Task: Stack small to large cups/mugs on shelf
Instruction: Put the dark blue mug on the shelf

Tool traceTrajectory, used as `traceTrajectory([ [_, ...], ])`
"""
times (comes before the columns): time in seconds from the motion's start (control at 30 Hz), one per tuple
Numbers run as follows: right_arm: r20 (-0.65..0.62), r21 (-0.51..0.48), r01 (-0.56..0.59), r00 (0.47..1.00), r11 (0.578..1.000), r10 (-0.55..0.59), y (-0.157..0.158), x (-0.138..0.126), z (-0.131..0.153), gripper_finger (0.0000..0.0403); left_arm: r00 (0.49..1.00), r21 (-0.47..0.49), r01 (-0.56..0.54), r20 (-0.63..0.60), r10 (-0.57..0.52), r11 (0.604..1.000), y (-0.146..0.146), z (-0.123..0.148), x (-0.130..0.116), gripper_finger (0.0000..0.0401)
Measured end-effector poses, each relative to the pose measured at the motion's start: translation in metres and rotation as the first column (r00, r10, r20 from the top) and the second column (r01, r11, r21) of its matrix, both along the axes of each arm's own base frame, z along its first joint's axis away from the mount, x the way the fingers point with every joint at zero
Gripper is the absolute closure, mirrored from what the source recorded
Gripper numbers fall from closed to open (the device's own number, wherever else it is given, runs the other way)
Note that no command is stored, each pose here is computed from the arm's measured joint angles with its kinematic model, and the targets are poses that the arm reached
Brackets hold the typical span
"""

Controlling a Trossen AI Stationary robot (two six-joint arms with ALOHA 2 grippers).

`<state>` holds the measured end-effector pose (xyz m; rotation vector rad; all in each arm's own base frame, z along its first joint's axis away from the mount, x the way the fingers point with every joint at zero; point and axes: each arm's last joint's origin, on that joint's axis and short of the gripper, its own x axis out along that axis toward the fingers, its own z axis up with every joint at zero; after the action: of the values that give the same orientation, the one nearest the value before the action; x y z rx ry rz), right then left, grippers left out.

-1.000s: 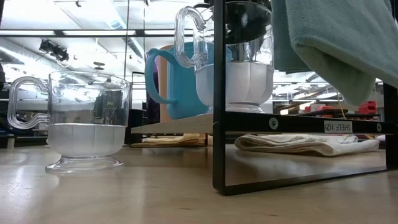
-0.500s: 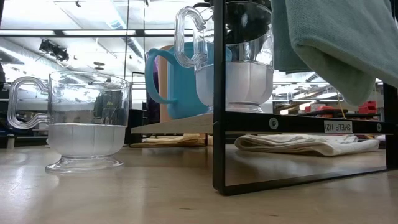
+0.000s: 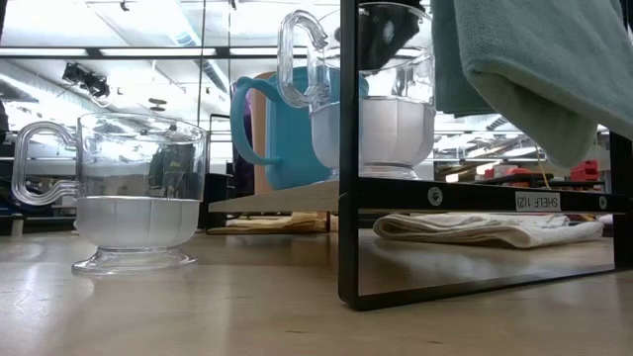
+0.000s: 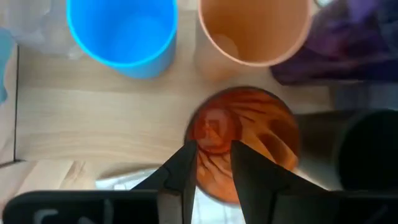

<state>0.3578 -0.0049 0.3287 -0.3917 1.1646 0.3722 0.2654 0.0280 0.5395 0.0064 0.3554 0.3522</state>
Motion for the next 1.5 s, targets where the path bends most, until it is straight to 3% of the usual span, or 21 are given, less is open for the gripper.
traceTrajectory([
  [0.23, -0.021, -0.013, 0.059, 0.998, 0.998, -0.059, 0.003, -0.014, 0.038, 0.0299, 0.999, -0.015, -0.005, -0.036, 0.005, 1.0, 0.0, -0.004, -0.001, 0.0266],
  [0.33, 0.007, 0.017, 0.102, 0.995, 0.995, -0.102, 0.014, -0.02, 0.058, 0.03, 0.987, -0.031, -0.051, -0.154, 0.045, 0.998, 0.003, -0.014, -0.007, 0.0268],
  [0.43, 0.073, 0.048, 0.088, 0.993, 0.995, -0.092, 0.032, -0.025, 0.079, 0.03, 0.94, -0.02, -0.154, -0.312, 0.14, 0.988, 0.012, -0.029, -0.013, 0.0266],
  [0.53, 0.158, 0.077, 0.065, 0.985, 0.995, -0.077, 0.046, -0.028, 0.097, 0.0301, 0.909, -0.029, -0.203, -0.376, 0.177, 0.979, 0.023, -0.038, -0.011, 0.0261],
  [0.77, 0.289, 0.087, 0.085, 0.951, 0.993, -0.107, 0.054, -0.03, 0.119, 0.0302, 0.909, -0.123, -0.145, -0.409, 0.083, 0.982, 0.046, -0.046, -0.003, 0.0247],
  [0.97, 0.292, 0.074, 0.151, 0.942, 0.986, -0.166, 0.043, -0.028, 0.119, 0.0302, 0.953, -0.114, -0.097, -0.297, 0.06, 0.989, 0.039, -0.032, -0.008, 0.025],
  [1.1, 0.339, 0.059, 0.176, 0.922, 0.983, -0.186, 0.017, -0.021, 0.12, 0.0302, 0.981, -0.095, -0.066, -0.19, 0.047, 0.993, 0.031, -0.016, -0.02, 0.0258],
  [1.37, 0.55, 0.246, 0.288, 0.745, 0.925, -0.378, -0.098, -0.019, 0.14, 0.0302, 1.0, -0.062, -0.017, -0.001, 0.017, 0.998, 0.014, 0.015, -0.067, 0.0259],
  [1.5, 0.57, 0.289, 0.348, 0.686, 0.892, -0.452, -0.153, -0.022, 0.133, 0.0302, 0.997, -0.04, -0.005, 0.082, 0.008, 0.999, 0.008, 0.028, -0.094, 0.0255],
])
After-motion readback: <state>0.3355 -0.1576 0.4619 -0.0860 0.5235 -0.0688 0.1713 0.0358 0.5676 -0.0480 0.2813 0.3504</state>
